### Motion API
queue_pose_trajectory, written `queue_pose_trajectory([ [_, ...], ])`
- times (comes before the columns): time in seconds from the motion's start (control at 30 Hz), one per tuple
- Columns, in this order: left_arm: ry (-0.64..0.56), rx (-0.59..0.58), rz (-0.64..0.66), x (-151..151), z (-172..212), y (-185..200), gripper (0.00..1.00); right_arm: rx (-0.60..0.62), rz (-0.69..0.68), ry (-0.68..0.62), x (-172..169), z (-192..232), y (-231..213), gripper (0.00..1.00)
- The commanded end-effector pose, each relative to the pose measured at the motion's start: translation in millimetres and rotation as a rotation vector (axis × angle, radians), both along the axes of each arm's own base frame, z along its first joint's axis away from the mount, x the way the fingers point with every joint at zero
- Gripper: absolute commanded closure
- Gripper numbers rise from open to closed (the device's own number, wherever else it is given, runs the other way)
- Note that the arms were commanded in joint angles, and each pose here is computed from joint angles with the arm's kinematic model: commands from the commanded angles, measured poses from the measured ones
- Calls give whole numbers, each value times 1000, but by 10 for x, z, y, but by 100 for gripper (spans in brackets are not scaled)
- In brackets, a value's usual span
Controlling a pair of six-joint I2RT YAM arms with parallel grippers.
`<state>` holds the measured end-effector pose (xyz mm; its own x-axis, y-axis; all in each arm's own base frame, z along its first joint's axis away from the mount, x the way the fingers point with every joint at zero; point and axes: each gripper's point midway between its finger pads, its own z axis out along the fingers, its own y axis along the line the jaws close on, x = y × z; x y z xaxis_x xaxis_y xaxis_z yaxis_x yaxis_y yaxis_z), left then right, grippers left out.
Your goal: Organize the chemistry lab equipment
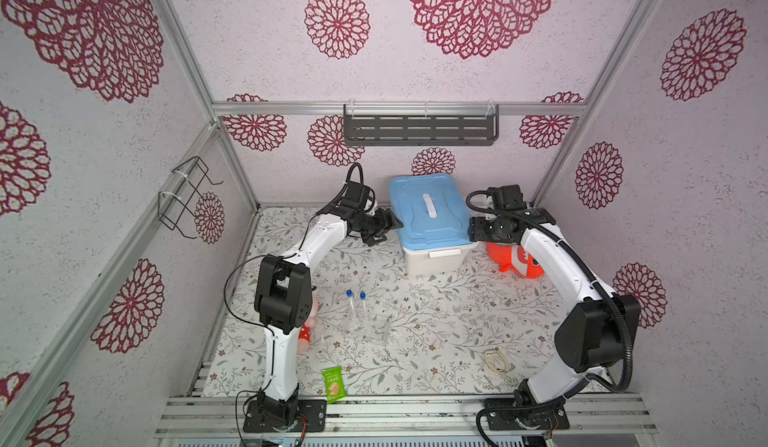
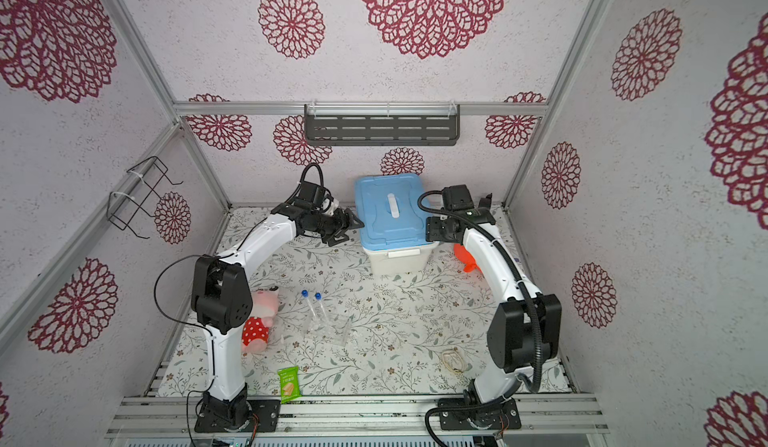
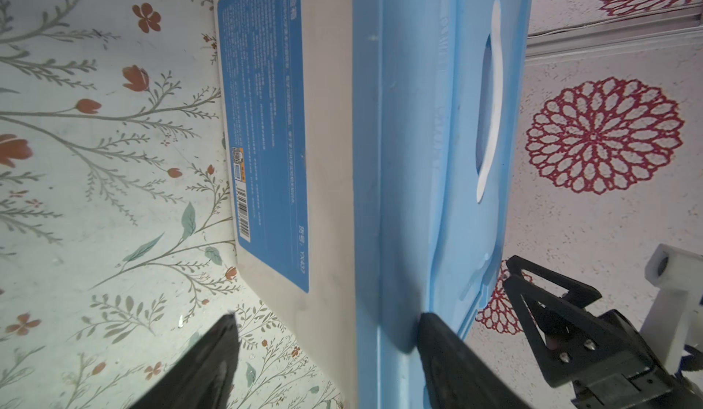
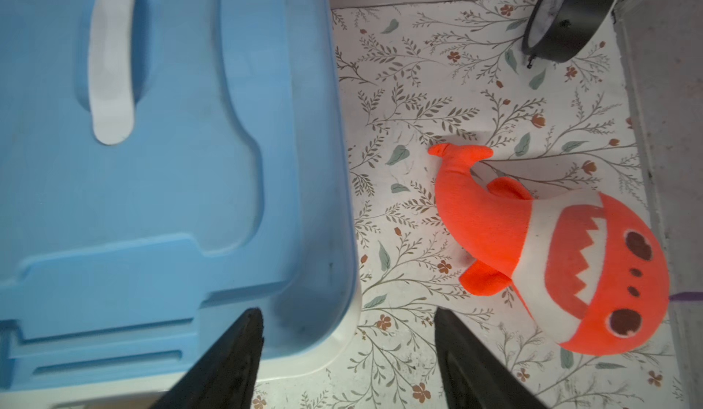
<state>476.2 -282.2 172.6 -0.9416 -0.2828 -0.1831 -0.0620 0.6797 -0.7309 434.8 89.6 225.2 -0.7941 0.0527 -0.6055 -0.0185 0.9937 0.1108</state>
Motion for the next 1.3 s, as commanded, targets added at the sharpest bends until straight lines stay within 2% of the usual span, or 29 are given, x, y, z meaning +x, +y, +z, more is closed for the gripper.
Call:
queue_pose_trajectory([
  [0.0,46,80,-14,-86,-225,40,25,67,-37,-15,99,106,61,24],
  [0.1,46,106,-19,-106,-231,75,25,72,-36,-16,198,71,90,21],
  [0.37,54,110,-26,-137,-231,56,26,82,-37,31,319,-146,136,23],
  [0.87,59,120,-54,-267,-222,-32,27,15,-9,76,-10,-167,17,25],
  [1.1,54,112,-67,-374,-102,-75,27,-14,-1,89,-106,-180,-32,25],
  [1.27,95,118,-57,-442,-205,-55,28,-5,-2,91,-140,-214,-29,25],
])
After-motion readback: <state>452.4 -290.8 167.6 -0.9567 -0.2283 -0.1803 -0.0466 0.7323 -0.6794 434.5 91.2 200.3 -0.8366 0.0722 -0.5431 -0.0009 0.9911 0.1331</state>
